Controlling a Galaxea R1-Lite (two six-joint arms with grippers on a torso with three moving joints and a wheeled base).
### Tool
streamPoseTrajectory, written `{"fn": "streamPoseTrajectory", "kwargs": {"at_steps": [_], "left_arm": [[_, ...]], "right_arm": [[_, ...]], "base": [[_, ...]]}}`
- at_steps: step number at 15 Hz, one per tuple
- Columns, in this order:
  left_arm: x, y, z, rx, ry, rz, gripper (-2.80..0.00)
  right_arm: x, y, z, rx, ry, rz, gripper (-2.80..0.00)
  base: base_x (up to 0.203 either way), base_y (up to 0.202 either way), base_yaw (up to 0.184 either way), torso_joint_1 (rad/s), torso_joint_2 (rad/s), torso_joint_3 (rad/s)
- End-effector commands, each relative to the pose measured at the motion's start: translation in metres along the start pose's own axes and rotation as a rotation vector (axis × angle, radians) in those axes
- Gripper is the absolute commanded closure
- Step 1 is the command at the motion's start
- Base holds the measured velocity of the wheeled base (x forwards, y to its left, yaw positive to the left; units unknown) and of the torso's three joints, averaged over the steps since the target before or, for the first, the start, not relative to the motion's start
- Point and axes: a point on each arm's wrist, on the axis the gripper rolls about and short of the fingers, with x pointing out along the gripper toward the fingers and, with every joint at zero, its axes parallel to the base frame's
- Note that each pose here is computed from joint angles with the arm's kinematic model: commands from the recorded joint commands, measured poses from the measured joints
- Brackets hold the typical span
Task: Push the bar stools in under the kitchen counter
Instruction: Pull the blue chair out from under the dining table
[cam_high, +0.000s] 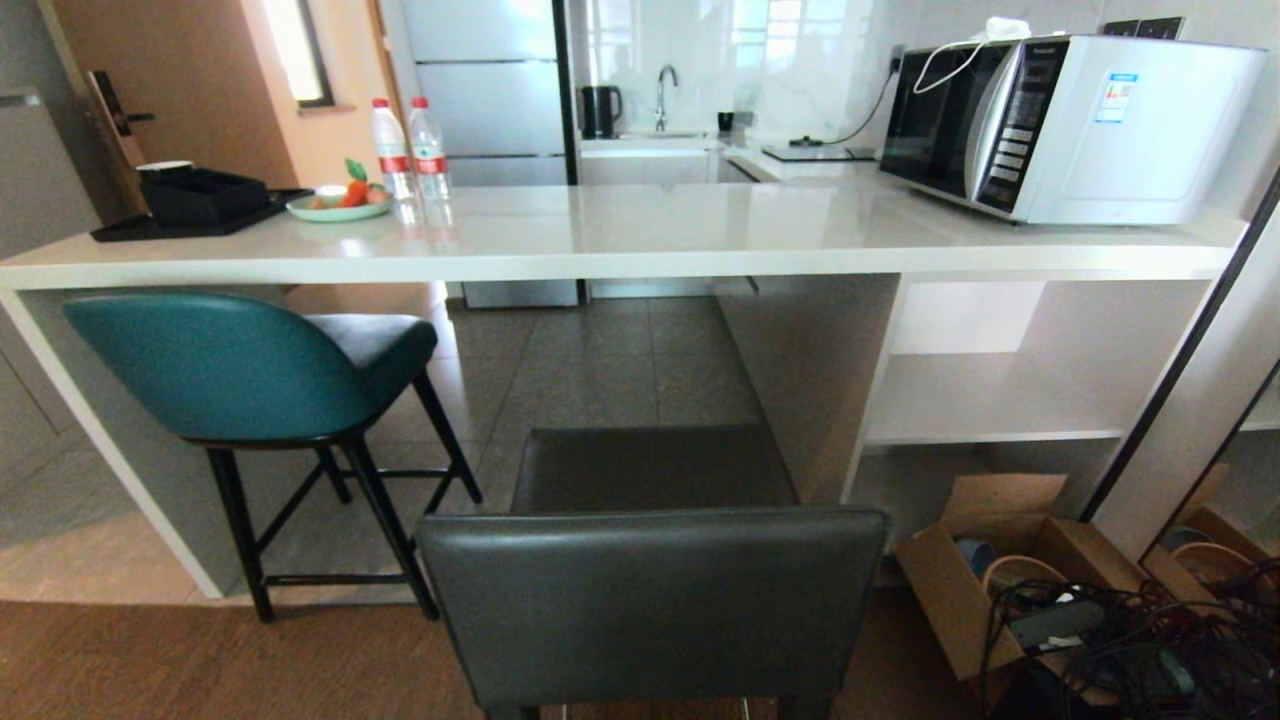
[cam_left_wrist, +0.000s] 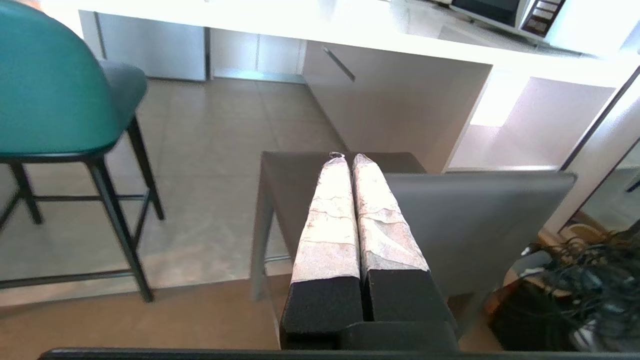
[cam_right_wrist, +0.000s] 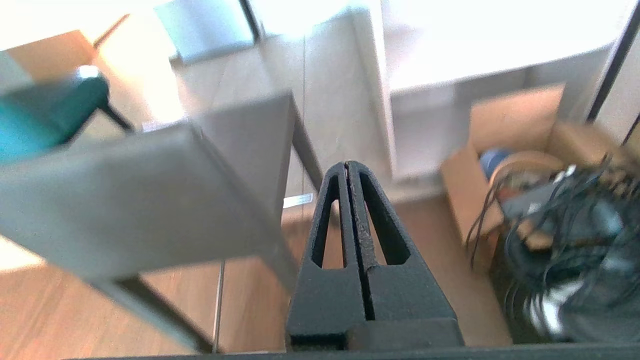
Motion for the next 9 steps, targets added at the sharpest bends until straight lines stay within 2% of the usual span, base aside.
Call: {"fn": "streamPoseTrajectory", "kwargs": {"at_steps": [1, 3, 5, 7, 9], "left_arm": [[-0.020, -0.005, 0.004, 0.032, -0.068, 0.008, 0.00], [-0.022, -0.005, 0.005, 0.075, -0.075, 0.045, 0.00], [-0.024, -0.008, 0.014, 0.088, -0.095, 0.032, 0.00], [-0.020, -0.010, 0.022, 0.106, -0.084, 0.008, 0.00], [-0.017, -0.012, 0.021, 0.118, -0.072, 0.019, 0.00]], "right_arm": [[-0.007, 0.001, 0.008, -0.009, -0.053, -0.023, 0.00], [-0.010, 0.000, 0.013, -0.065, -0.086, -0.090, 0.00], [-0.018, 0.002, 0.024, -0.112, -0.130, -0.101, 0.00], [-0.026, 0.006, 0.030, -0.178, -0.128, -0.131, 0.00], [-0.031, 0.017, 0.036, -0.194, -0.148, -0.140, 0.00]], "base": [[0.000, 0.000, 0.000, 0.000, 0.00, 0.000], [0.000, 0.000, 0.000, 0.000, 0.00, 0.000], [0.000, 0.000, 0.000, 0.000, 0.00, 0.000], [0.000, 0.000, 0.000, 0.000, 0.00, 0.000], [0.000, 0.000, 0.000, 0.000, 0.00, 0.000]]}}
